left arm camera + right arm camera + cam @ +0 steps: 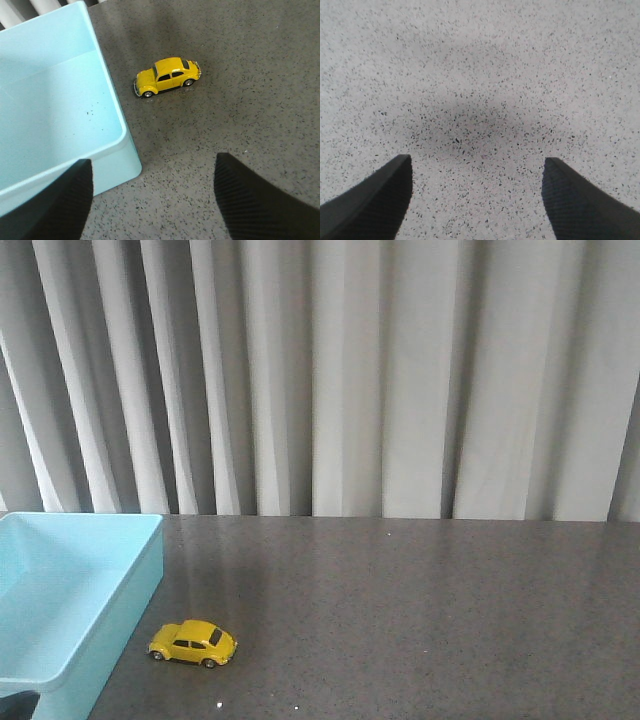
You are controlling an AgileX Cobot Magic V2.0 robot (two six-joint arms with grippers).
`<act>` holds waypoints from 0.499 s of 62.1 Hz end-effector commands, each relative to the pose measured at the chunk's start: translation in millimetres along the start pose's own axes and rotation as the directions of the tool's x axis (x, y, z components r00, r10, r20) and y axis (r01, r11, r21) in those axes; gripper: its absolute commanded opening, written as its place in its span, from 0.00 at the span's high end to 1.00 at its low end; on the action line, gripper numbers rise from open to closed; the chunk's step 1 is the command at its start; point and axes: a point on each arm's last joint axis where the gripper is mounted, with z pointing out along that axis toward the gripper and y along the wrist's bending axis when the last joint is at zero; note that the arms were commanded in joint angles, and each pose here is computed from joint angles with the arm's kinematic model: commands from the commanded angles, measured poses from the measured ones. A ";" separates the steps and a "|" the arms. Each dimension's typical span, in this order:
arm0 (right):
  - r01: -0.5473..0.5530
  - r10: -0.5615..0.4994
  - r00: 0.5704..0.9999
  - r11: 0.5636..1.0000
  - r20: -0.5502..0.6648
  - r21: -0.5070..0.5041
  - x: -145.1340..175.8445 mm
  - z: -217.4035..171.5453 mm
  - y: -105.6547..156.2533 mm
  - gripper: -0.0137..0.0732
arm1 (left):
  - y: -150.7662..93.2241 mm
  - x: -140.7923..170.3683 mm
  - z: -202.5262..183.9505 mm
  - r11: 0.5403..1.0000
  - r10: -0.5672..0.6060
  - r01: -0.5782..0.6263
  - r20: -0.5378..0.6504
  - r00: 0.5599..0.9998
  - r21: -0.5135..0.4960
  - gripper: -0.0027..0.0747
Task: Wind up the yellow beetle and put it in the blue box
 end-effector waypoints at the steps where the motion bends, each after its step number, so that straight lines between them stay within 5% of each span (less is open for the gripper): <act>1: 0.004 -0.004 0.995 1.000 0.096 0.005 -10.7 -8.2 -0.4 0.24 | 1.6 -29.7 5.6 0.997 0.071 -0.071 0.066 0.995 0.004 0.31; 31: 0.004 -0.004 0.995 1.000 0.097 0.005 -10.8 -8.2 -0.4 0.24 | 3.3 -106.7 127.7 0.917 0.393 -0.367 -0.188 0.900 0.157 0.31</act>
